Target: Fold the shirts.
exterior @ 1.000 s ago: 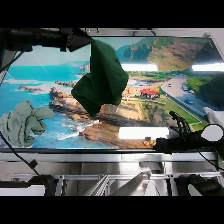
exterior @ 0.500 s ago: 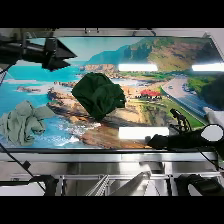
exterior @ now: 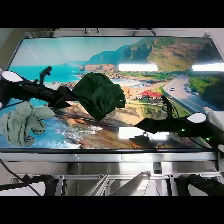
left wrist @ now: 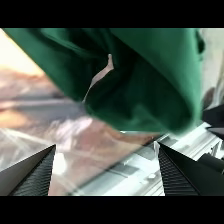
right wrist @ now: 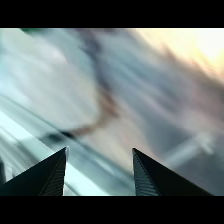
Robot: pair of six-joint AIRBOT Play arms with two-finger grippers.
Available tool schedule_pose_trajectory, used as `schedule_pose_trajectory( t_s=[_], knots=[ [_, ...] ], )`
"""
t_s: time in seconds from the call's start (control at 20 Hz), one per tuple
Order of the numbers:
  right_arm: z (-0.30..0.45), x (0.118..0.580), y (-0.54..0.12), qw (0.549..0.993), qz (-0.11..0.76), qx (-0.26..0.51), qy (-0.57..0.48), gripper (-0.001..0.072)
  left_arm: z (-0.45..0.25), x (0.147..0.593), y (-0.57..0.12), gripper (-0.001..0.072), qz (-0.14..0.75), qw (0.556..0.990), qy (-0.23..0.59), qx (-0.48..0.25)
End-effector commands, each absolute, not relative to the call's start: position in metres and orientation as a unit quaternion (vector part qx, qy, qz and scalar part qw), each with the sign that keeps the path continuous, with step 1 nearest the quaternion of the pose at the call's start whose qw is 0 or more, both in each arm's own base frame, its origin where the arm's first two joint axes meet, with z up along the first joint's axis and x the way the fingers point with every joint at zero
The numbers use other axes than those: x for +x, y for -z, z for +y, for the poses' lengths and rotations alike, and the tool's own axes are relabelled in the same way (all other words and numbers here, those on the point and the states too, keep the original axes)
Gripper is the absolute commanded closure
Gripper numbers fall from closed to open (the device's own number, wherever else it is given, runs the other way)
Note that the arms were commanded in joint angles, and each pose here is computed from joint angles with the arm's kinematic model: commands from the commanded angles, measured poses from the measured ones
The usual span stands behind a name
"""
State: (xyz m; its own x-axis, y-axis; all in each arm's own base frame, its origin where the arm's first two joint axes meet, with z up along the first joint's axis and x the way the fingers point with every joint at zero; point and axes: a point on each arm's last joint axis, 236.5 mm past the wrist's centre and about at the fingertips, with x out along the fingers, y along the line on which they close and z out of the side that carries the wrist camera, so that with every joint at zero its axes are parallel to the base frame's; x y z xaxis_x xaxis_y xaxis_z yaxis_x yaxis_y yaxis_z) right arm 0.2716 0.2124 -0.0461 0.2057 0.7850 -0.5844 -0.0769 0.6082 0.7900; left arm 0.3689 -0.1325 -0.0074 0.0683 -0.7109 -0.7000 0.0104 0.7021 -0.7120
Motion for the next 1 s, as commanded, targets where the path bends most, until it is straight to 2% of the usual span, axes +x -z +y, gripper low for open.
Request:
schedule_pose_trajectory(
  t_s=[0.0,0.2,0.35,0.45,0.5,0.55,0.6,0.65,0.7,0.75,0.95],
  knots=[
    [0.248,0.326,0.038,0.706,0.494,0.372,-0.346,0.0261,-0.185,0.376,0.041,0.0014,0.613,0.657,0.310,-0.311],
    [0.305,0.356,0.054,0.683,0.511,0.354,-0.383,0.0261,-0.237,0.384,0.055,0.0014,0.626,0.625,0.363,-0.292],
    [0.338,0.374,0.065,0.662,0.528,0.362,-0.389,0.0261,-0.264,0.393,0.054,0.0021,0.625,0.617,0.395,-0.269],
    [0.347,0.382,0.069,0.658,0.530,0.365,-0.391,0.0265,-0.275,0.401,0.045,0.0312,0.618,0.621,0.409,-0.258],
    [0.347,0.388,0.071,0.662,0.528,0.366,-0.386,0.0293,-0.277,0.404,0.039,0.0367,0.611,0.625,0.413,-0.254],
    [0.344,0.395,0.074,0.669,0.525,0.366,-0.379,0.0335,-0.278,0.408,0.031,0.0367,0.604,0.630,0.419,-0.250],
    [0.339,0.401,0.075,0.675,0.521,0.368,-0.370,0.0350,-0.277,0.411,0.024,0.0486,0.598,0.634,0.424,-0.248],
    [0.335,0.406,0.075,0.678,0.519,0.371,-0.365,0.0355,-0.274,0.415,0.018,0.0646,0.591,0.639,0.425,-0.247],
    [0.331,0.409,0.074,0.679,0.517,0.376,-0.362,0.0520,-0.272,0.418,0.012,0.0687,0.585,0.645,0.425,-0.248],
    [0.329,0.409,0.070,0.674,0.517,0.379,-0.368,0.0664,-0.271,0.419,0.007,0.0687,0.581,0.648,0.426,-0.246],
    [0.326,0.402,0.020,0.652,0.489,0.380,-0.437,0.0689,-0.260,0.423,-0.026,0.0687,0.554,0.669,0.432,-0.242]
  ],
)
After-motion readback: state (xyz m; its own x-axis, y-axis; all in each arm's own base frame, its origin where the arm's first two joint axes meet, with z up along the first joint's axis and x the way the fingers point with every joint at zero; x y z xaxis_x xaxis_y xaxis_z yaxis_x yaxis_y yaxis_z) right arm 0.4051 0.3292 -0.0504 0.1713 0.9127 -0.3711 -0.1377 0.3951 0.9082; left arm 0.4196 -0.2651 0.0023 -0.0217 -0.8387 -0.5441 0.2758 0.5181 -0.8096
